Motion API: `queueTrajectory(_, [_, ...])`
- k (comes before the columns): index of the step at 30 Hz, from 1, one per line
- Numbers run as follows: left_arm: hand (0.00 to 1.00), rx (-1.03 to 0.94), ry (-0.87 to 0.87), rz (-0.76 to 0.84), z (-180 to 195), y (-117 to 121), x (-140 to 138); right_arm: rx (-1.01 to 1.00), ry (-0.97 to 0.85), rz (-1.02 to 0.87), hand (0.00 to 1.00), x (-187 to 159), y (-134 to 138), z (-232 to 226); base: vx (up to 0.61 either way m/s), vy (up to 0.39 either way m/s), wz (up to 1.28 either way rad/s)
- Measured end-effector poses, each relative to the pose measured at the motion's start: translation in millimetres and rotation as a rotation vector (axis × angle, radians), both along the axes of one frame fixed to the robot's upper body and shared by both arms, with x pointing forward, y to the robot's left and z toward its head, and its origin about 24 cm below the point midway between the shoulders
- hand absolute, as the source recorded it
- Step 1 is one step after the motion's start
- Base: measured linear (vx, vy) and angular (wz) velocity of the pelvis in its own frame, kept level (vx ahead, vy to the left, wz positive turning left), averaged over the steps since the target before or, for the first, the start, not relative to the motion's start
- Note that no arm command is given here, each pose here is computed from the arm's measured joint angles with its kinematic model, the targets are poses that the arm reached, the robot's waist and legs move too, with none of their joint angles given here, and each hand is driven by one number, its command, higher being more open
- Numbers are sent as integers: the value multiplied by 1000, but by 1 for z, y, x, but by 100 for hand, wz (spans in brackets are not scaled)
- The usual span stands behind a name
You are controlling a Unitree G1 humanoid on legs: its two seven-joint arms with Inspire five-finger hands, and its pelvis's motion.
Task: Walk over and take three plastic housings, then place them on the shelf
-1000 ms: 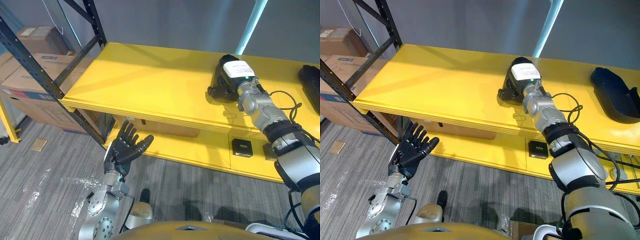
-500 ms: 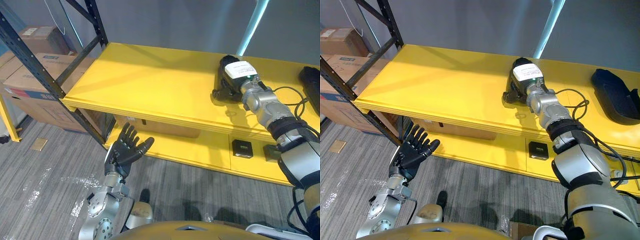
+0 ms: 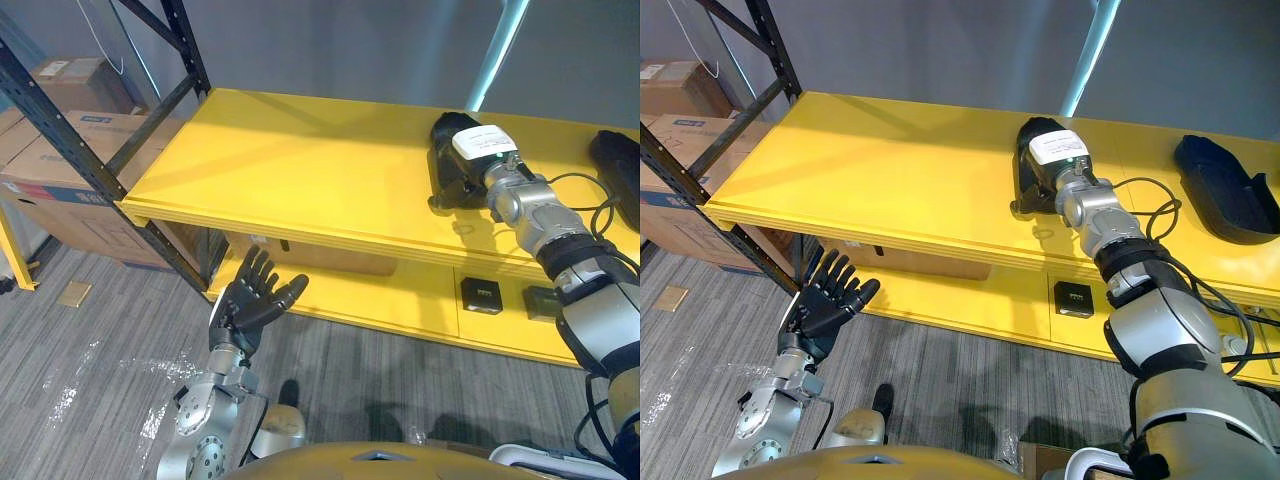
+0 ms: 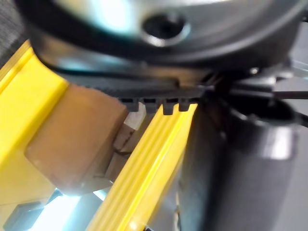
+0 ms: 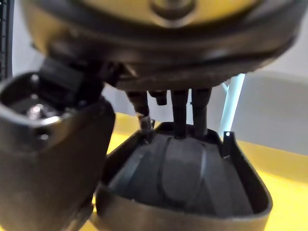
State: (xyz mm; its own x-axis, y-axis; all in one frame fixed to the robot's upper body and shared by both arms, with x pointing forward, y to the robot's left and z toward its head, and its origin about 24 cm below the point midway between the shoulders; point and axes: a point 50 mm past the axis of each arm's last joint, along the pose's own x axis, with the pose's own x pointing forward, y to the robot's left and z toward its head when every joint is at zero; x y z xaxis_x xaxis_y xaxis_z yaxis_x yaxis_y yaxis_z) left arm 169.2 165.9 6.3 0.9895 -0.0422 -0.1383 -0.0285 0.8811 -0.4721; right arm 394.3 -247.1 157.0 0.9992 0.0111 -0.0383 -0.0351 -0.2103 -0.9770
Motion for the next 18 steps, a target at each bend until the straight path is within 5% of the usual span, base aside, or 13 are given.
queueTrajectory(18, [100, 12, -30, 15, 7, 6, 1, 73, 21, 77, 100, -8, 11, 14, -5, 6, -2])
